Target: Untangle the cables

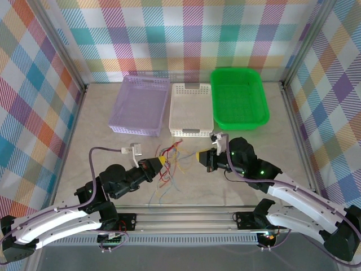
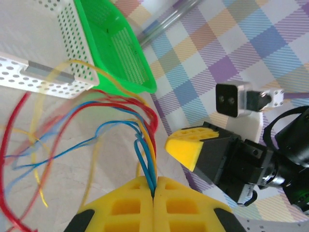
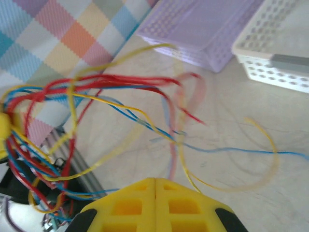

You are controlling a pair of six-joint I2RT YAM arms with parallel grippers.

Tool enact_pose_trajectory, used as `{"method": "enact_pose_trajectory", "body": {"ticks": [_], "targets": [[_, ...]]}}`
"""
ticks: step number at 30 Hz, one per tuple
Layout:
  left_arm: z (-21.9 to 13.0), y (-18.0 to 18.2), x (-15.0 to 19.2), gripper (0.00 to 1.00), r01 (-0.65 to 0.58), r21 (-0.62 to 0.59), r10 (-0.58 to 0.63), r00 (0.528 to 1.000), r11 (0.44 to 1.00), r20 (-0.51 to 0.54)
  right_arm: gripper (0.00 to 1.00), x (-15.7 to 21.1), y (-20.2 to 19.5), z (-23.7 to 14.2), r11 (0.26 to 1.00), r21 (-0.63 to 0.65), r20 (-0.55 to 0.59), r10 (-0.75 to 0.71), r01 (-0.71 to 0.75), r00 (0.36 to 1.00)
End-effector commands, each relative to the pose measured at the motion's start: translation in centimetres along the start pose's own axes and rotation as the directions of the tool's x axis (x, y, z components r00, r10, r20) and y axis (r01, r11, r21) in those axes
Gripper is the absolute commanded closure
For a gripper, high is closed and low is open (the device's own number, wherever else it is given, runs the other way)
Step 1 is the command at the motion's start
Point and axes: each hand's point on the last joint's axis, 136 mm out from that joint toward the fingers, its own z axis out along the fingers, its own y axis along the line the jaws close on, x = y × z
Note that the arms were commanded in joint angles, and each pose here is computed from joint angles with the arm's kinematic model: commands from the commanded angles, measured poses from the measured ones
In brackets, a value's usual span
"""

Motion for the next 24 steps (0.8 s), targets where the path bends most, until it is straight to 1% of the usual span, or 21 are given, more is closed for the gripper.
{"method": "enact_pose_trajectory", "body": {"ticks": [1,3,5,7,9,11,13,14,15,17,19,24], "targets": [[-0.8,-0.7,-2.1,1.0,-0.018,-0.008,0.018,0.998,1.0,0.063,1.0,-1.6,-0.6,-1.5,0.998,0.06,0.051,-0.023,0.02,0.998],[-0.9,-0.5,-2.3,1.0,-0.022,-0.018,0.023,0.998,1.0,0.063,1.0,-1.8,-1.1,-1.9,0.997,0.074,0.061,-0.013,0.009,0.998],[-0.8,-0.4,-2.3,1.0,-0.018,-0.017,0.019,0.998,1.0,0.064,1.0,-1.9,-1.0,-2.0,0.998,0.056,0.068,-0.004,0.0,0.998],[-0.6,-0.5,-2.2,1.0,-0.015,-0.014,0.016,0.998,1.0,0.057,1.0,-2.1,0.1,-1.9,1.0,-0.003,0.071,-0.004,0.004,0.997],[-0.1,-0.6,-2.0,1.0,-0.013,-0.008,0.013,0.999,1.0,0.049,1.0,-2.2,2.2,-1.7,0.992,-0.127,0.069,-0.015,0.024,0.997],[0.4,-0.7,-1.7,1.0,-0.008,-0.003,0.008,0.999,1.0,0.039,0.88,-2.4,3.7,-1.5,0.977,-0.213,0.064,-0.003,0.017,0.998],[1.1,-0.8,-1.4,1.0,-0.005,0.0,0.005,1.0,1.0,0.029,0.7,-2.6,4.9,-1.2,0.959,-0.285,0.06,0.007,0.01,0.998],[1.4,-0.9,-1.2,1.0,-0.002,0.002,0.002,1.0,1.0,0.023,0.63,-2.7,5.3,-1.1,0.95,-0.311,0.058,0.016,0.003,0.998],[1.7,-1.0,-1.1,1.0,0.0,0.003,0.0,1.0,1.0,0.02,0.6,-2.7,5.7,-0.9,0.942,-0.336,0.054,0.018,0.001,0.998],[2.3,-1.2,-0.9,1.0,0.003,0.008,-0.003,1.0,1.0,0.012,0.56,-2.7,6.2,-0.5,0.93,-0.368,0.048,0.027,-0.007,0.998],[2.9,-1.3,-0.8,1.0,0.004,0.009,-0.004,1.0,1.0,0.006,0.55,-2.5,6.3,0.0,0.926,-0.378,0.039,0.028,-0.011,0.999],[3.7,-2.0,-0.9,1.0,0.011,0.025,-0.011,1.0,1.0,0.006,0.54,-1.1,5.4,1.9,0.934,-0.354,-0.009,0.04,-0.041,0.999]]}}
